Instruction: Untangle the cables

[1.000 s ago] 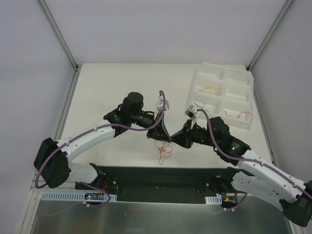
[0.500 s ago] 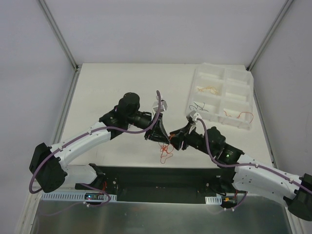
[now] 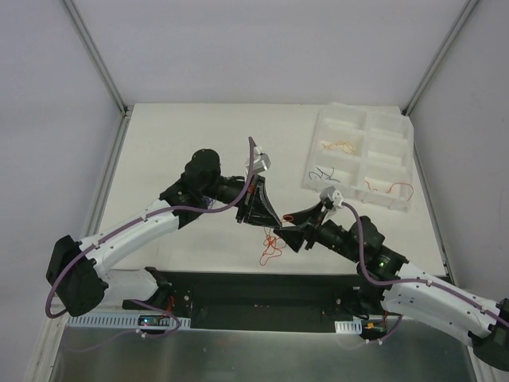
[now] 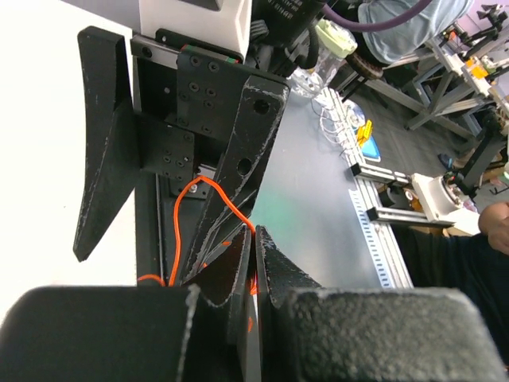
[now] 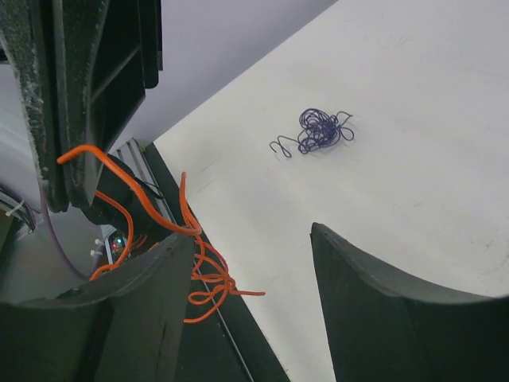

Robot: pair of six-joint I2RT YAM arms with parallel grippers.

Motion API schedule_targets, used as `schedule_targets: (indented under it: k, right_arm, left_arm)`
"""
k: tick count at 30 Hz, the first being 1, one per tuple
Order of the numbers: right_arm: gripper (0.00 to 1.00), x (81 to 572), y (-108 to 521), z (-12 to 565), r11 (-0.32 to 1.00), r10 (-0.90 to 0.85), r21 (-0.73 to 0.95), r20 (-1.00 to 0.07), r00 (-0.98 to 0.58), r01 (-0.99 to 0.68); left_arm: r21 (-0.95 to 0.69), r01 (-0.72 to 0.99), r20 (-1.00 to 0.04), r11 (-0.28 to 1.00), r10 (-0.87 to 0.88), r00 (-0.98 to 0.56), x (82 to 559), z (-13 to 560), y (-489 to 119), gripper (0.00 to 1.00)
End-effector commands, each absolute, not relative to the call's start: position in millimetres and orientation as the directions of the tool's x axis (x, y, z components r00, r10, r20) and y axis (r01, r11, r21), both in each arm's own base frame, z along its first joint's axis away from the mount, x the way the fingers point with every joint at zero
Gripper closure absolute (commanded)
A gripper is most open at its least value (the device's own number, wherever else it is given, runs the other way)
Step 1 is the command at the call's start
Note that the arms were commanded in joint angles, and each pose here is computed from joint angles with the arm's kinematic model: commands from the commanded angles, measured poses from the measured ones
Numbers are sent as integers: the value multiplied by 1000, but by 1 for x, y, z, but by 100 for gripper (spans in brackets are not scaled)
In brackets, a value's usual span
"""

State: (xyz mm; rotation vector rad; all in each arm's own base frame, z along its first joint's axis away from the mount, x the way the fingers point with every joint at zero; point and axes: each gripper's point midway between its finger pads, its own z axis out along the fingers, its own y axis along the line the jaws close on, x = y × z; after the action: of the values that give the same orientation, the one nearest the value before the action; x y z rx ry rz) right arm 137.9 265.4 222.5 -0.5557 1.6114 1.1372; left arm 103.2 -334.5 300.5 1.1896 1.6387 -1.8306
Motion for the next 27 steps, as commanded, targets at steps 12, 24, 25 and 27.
schedule_targets:
  k: [12, 24, 25, 27]
  right_arm:
    - [37, 157, 259, 296, 390, 513, 492, -818, -260, -778]
    - [44, 187, 265, 313, 449, 589, 539, -778, -218, -713]
    - [45, 191, 266, 312, 466, 585, 538, -783, -212, -703]
    - [55, 200, 269, 304, 523, 559, 533, -803, -205, -665]
  left_arm:
    - [-556, 763, -830, -330, 169, -532, 88, 331, -331, 100]
    - [-563, 750, -824, -348, 160, -544, 87, 336, -332, 100]
    - [-562, 750, -824, -350, 158, -544, 87, 338, -332, 100]
    - [-560, 749, -825, -354, 155, -543, 86, 341, -332, 100]
